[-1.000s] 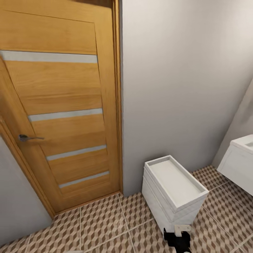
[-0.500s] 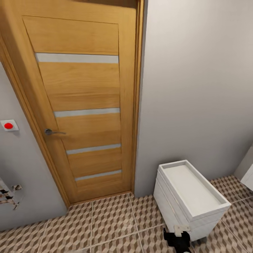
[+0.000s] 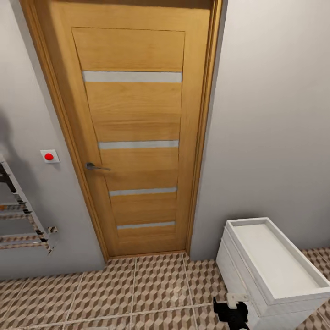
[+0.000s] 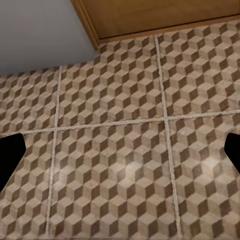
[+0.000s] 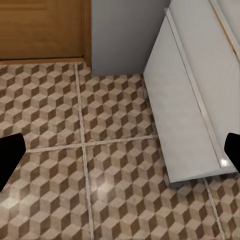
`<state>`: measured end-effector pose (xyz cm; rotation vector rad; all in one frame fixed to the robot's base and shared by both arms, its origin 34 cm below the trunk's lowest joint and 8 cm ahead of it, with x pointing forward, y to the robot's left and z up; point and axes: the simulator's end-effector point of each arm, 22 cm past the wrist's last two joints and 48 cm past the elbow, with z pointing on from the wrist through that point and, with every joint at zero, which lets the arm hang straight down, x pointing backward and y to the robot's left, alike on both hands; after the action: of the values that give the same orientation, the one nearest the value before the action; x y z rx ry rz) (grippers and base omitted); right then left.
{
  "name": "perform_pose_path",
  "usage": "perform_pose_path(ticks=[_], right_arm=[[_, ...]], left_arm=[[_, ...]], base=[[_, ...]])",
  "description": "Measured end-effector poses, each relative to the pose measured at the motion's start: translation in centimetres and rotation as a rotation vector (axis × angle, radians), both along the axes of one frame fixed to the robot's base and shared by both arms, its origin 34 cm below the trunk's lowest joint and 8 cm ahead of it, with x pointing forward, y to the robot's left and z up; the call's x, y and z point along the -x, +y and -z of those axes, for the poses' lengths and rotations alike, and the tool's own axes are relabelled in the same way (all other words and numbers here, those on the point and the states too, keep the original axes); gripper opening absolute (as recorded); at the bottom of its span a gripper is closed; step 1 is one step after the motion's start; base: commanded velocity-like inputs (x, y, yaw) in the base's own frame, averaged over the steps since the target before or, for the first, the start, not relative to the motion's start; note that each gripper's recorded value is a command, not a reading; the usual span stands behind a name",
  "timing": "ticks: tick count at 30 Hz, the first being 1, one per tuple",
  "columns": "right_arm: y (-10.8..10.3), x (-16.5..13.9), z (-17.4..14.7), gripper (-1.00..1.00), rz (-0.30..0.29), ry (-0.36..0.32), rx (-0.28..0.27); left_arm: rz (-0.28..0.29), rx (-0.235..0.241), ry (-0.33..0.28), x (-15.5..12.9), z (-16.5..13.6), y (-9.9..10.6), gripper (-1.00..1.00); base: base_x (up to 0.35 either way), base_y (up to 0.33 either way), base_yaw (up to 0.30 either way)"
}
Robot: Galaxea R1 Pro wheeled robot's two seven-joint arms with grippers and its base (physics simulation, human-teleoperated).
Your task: Take the four mousetraps from the cabinet in the bathroom and place them on the bathroom floor. Make sure all four end up on the same floor surface, and ensure that at least two of them are either under or directly next to the same bathroom sink.
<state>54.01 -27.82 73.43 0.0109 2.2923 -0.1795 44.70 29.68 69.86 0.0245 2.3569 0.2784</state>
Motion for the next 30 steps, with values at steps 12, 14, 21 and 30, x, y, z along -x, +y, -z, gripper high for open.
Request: perform_pose_path(ticks=[12,14,21,30], right_arm=[[0.0,0.0,0.0,1.0,0.0,0.0,0.0],[0.0,0.0,0.0,1.0,0.0,0.0,0.0],[0.0,0.0,0.0,1.0,0.0,0.0,0.0],[0.0,0.0,0.0,1.0,0.0,0.0,0.0]], left_arm=[[0.0,0.0,0.0,0.0,0.0,-0.02,1.0],[0.0,0.0,0.0,0.0,0.0,-0.02,1.0],[0.0,0.0,0.0,0.0,0.0,-0.02,1.0],[0.0,0.0,0.0,0.01,0.01,-0.01,1.0]], base=[[0.0,0.0,0.291],[0.0,0.0,0.291],[0.0,0.0,0.291],[0.0,0.0,0.291]])
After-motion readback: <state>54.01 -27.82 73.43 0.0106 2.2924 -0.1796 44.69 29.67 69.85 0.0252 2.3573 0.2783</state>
